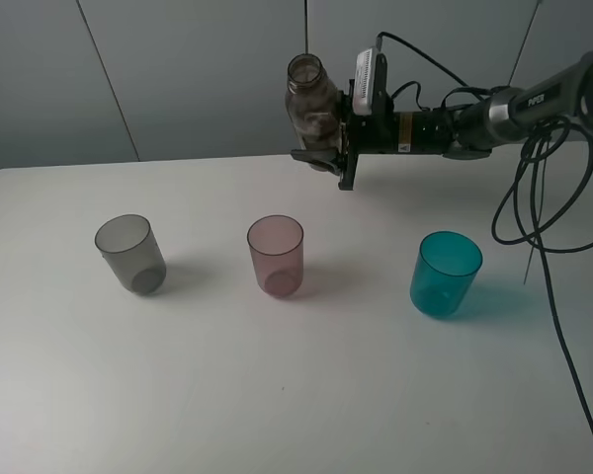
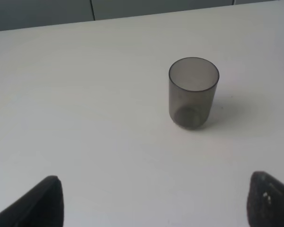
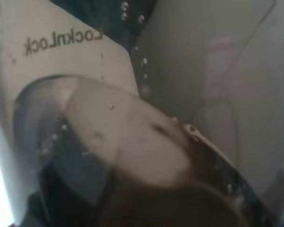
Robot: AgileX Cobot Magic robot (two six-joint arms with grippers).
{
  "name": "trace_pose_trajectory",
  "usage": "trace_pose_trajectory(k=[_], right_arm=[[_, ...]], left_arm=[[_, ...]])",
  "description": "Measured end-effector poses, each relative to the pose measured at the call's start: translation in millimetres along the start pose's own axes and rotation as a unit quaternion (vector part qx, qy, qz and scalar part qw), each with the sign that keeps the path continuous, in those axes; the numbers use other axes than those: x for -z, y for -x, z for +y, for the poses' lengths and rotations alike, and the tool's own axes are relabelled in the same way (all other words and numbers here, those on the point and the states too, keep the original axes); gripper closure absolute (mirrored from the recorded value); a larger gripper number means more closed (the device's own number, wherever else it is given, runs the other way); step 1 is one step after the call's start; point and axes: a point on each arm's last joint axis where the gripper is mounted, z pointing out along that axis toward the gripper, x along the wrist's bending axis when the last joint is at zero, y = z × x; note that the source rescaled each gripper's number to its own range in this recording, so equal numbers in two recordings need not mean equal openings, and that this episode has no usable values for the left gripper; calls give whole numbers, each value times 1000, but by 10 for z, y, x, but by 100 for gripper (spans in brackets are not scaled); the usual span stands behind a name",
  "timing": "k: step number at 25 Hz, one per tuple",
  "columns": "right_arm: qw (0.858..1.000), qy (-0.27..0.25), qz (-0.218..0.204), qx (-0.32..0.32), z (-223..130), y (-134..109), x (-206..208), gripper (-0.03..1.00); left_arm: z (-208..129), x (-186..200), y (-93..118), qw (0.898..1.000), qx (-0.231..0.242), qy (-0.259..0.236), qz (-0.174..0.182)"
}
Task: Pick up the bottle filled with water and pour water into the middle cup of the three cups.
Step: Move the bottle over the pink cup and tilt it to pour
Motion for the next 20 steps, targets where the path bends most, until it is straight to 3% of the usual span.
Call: trace_pose_trajectory(k=[20], right_arm=[[986, 20, 21, 166, 101, -122, -214, 91]], left_arm=[[0, 0, 0, 1000, 0, 0, 0]])
